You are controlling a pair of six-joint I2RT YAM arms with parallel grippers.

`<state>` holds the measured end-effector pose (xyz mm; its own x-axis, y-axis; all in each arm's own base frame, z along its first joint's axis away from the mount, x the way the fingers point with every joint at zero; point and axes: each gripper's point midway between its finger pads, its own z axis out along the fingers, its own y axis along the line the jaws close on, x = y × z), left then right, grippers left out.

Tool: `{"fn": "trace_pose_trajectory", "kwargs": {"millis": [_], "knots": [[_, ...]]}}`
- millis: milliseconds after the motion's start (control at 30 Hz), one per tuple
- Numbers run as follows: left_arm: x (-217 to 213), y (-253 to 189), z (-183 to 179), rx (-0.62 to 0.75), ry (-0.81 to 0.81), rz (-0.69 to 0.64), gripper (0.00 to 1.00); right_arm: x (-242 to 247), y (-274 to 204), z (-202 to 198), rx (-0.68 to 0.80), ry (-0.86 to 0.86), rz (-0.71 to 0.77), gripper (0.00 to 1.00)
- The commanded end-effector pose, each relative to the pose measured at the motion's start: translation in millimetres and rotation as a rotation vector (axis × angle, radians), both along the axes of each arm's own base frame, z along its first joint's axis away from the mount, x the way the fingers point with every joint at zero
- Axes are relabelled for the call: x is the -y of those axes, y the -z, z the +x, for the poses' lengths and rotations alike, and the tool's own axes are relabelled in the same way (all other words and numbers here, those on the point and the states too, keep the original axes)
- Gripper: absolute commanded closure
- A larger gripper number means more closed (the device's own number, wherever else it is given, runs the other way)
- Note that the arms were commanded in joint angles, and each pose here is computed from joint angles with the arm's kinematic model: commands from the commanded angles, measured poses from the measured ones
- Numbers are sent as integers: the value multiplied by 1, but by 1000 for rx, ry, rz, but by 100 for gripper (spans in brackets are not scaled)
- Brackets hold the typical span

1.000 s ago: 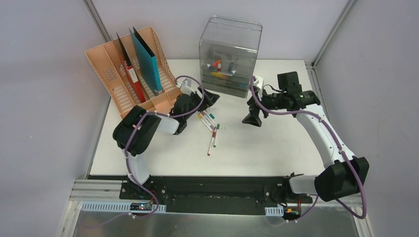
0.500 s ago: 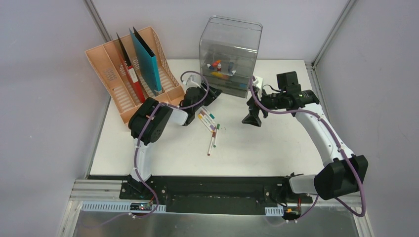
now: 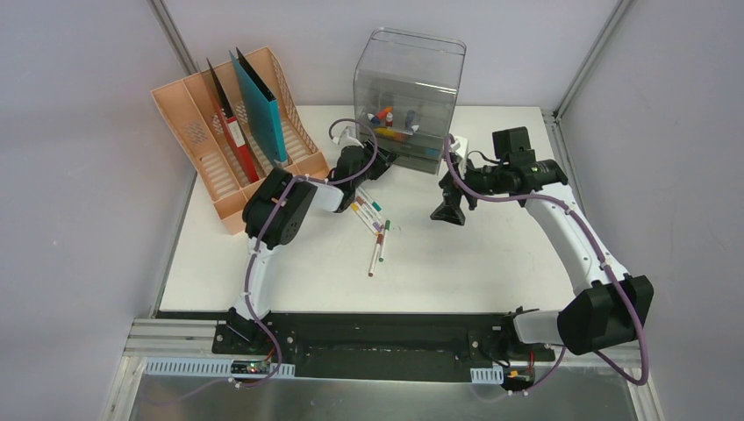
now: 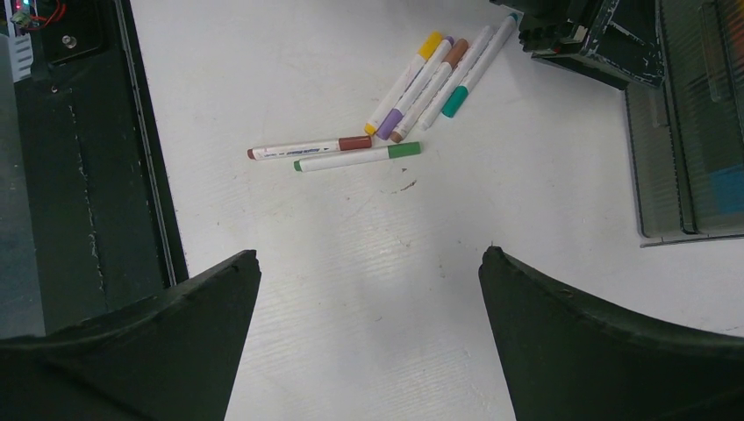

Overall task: Organize the desk
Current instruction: Open the drawer in the storage box.

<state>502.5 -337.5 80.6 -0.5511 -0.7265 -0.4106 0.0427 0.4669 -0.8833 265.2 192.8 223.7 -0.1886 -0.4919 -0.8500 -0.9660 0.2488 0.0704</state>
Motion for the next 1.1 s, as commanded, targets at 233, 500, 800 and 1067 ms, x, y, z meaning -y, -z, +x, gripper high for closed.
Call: {"fn": "trace_pose_trajectory", "kwargs": {"millis": [233,500,800,1067], "knots": [[1,2,32,-13,-57,-64,63,-3,-17,-7,38,-47,54,1],[-6,1,38,6,-90,-73,63,-3,-17,-7,37,-51,54,1],[-11,9,40,-15,-110,-95,100,-3,-15,-7,29,-50,53,1],[-24,0,10,-1,-103,-105,100,-4,-14,-7,15,-55,55,1]]}}
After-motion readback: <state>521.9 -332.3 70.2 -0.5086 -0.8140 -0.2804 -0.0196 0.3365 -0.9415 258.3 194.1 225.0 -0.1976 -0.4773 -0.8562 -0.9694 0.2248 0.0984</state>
